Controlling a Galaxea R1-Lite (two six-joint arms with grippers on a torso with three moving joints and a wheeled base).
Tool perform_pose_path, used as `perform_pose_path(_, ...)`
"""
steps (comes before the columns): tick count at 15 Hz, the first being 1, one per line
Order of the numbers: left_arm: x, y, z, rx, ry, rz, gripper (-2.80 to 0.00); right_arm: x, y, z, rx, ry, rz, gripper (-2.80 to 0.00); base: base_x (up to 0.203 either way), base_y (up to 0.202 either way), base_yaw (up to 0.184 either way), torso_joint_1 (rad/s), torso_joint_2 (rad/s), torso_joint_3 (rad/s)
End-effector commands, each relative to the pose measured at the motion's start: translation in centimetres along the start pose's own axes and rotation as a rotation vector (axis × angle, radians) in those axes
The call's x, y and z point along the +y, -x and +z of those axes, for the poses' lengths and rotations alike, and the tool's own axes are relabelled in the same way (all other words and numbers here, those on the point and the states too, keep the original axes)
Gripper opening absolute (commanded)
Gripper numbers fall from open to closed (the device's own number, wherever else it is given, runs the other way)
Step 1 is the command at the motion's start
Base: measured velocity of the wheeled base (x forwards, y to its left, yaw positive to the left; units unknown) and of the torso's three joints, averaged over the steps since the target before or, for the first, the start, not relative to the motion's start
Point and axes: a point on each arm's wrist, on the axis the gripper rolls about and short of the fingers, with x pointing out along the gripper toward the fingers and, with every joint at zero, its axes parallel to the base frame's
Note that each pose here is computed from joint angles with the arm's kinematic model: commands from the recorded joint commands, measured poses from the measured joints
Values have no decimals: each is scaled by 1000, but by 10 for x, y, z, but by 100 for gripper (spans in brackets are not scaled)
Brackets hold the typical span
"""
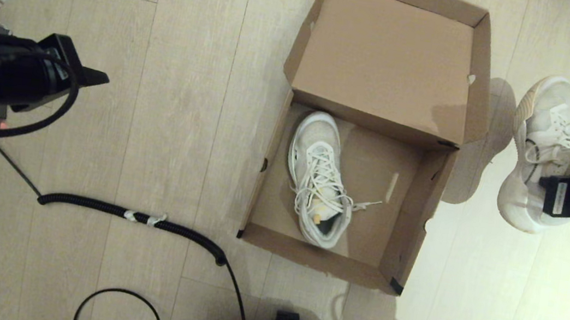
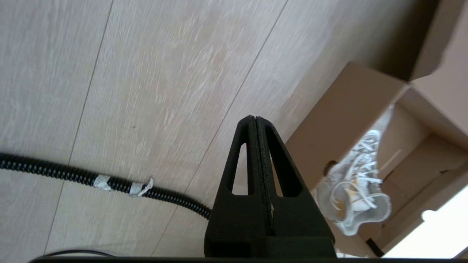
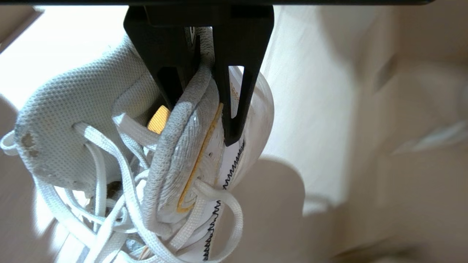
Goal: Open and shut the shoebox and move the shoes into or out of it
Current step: Put the shoes out of the shoe box
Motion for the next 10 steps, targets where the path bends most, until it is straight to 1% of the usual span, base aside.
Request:
perform_pose_path(1, 6, -12, -11, 36, 6, 13, -280, -15, -55, -19, 69, -6, -49, -280, 0, 0, 0, 0, 0, 0)
perform_pose_path(3, 9, -22, -18, 57, 8, 21, -280, -41, -77, -19, 48, -21, -75, -280, 0, 0, 0, 0, 0, 0)
perform_pose_path(5, 11, -29, -21, 59, 8, 22, -280, -58, -90, -28, 66, -20, -77, -280, 0, 0, 0, 0, 0, 0)
perform_pose_path(6, 12, -30, -22, 62, 9, 25, -280, -63, -93, -32, 74, -21, -67, -280, 0, 0, 0, 0, 0, 0)
perform_pose_path(10, 13, -34, -23, 70, 10, 29, -280, -67, -109, -41, 54, -21, -74, -280, 0, 0, 0, 0, 0, 0)
